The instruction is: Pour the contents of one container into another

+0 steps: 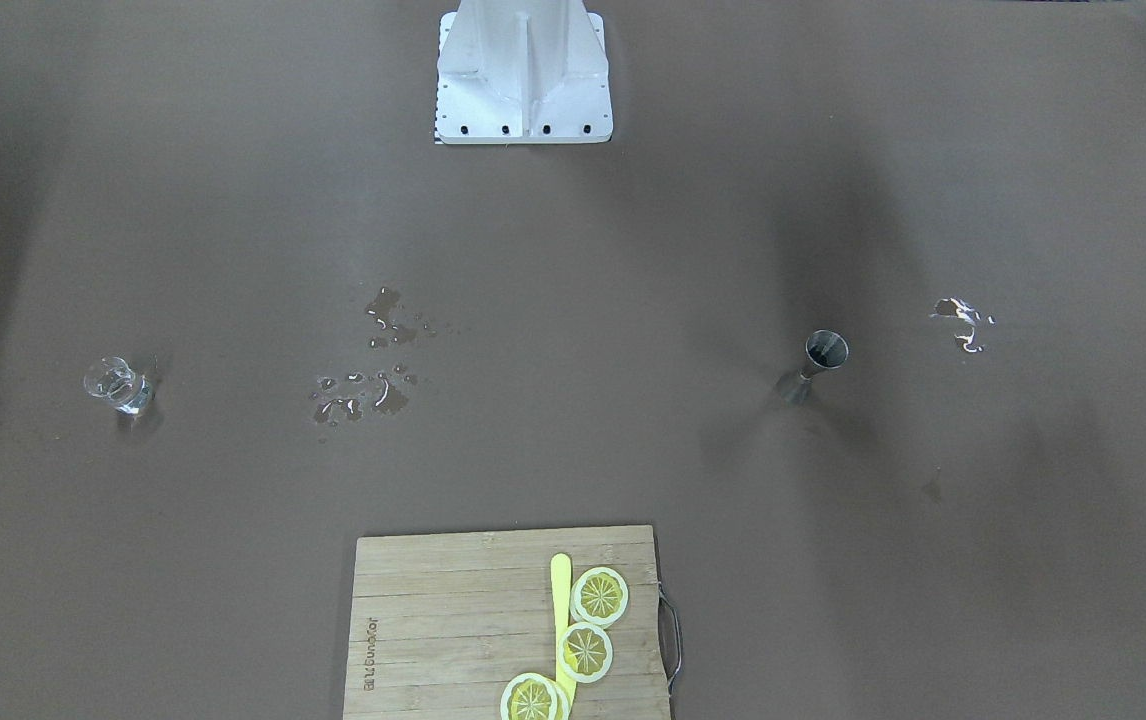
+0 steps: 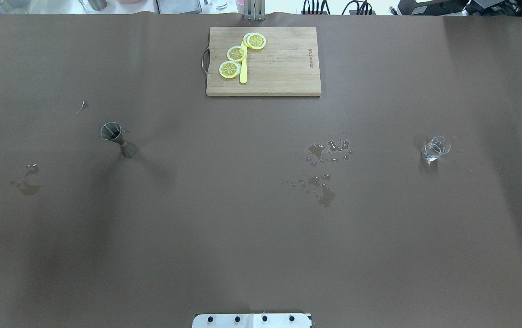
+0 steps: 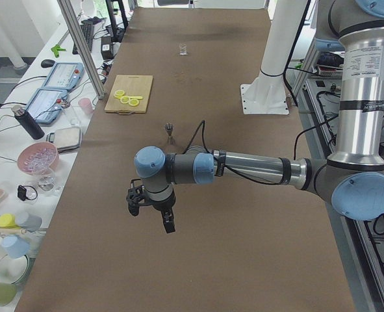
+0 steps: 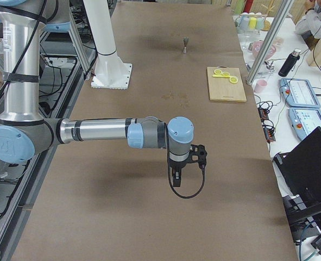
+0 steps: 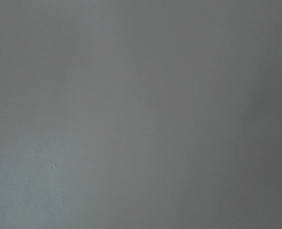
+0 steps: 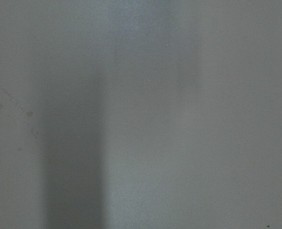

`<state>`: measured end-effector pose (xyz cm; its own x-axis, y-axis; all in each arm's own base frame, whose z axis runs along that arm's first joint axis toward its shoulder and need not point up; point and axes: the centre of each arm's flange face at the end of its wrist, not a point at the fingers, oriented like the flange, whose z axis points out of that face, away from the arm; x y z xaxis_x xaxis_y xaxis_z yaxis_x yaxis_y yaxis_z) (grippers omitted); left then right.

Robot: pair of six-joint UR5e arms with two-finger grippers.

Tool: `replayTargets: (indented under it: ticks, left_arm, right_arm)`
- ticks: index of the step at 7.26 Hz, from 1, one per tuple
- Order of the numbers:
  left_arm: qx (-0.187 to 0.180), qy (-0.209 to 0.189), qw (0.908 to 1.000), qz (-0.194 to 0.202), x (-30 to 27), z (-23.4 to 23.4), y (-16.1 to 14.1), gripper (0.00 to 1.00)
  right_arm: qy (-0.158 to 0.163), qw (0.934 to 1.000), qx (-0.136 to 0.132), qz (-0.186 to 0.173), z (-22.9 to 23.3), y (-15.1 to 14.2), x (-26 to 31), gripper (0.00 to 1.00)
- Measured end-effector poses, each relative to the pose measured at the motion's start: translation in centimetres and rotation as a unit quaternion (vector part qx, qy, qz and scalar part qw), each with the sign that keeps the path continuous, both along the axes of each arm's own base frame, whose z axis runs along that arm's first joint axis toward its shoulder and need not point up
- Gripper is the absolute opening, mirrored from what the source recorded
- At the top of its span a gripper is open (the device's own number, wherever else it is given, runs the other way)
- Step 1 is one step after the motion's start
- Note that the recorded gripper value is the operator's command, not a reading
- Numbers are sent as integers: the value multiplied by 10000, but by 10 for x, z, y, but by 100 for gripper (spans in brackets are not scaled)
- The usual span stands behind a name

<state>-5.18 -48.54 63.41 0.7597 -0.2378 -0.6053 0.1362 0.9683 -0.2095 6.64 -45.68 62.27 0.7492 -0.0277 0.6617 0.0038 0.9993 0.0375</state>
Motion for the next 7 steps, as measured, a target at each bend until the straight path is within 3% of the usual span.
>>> replayTargets:
  ticks: [7]
  left_arm:
    - [264,20,9991,340,1,1,-5,98]
  right_arm:
    - [38,10000,29,-15,-1,2,1,100]
